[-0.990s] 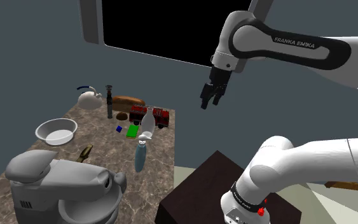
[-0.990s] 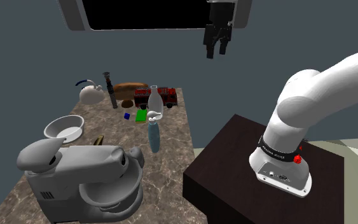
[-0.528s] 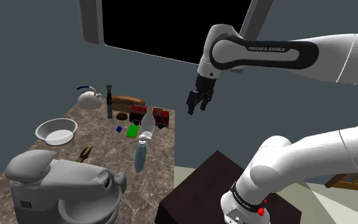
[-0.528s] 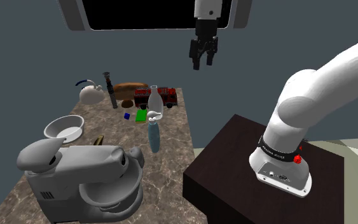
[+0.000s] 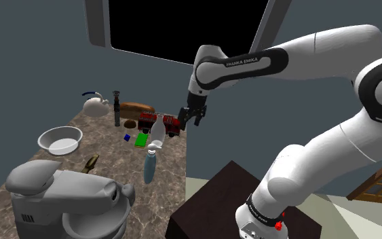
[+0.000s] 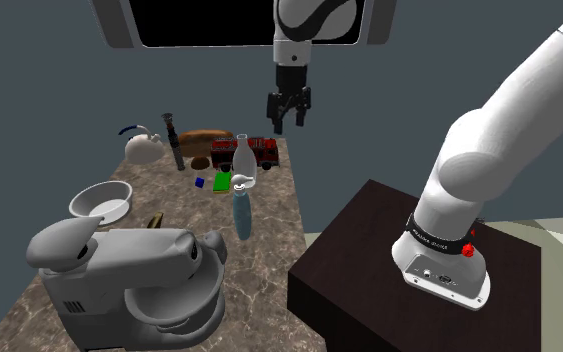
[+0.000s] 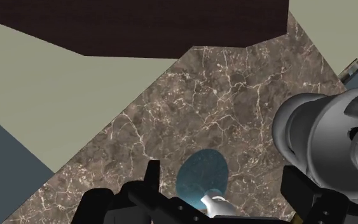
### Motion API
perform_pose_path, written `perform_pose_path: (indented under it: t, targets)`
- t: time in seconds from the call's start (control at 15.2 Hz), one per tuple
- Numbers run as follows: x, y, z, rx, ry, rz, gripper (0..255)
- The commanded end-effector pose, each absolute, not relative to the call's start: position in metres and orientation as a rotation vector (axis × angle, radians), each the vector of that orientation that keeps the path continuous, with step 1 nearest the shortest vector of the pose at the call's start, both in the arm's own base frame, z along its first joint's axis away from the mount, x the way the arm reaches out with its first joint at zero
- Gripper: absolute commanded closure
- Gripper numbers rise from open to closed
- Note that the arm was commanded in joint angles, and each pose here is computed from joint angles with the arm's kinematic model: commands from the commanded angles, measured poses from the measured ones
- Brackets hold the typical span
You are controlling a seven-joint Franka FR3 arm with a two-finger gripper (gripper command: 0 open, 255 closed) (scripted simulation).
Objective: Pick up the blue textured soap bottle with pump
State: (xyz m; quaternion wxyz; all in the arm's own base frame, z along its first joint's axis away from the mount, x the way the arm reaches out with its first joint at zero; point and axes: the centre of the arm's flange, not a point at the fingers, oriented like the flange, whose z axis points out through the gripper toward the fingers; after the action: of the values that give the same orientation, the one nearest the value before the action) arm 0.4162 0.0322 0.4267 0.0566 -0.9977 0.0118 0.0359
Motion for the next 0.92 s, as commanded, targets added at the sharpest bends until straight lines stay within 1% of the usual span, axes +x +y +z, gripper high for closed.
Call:
perform_pose_path:
  t: [0.0, 0.86]
  targets:
    - [0.433, 0.039, 0.407, -3.022, 0.04, 0.11, 0]
    - [0.544, 0.083, 0.283, -2.996, 0.062, 0.129, 0]
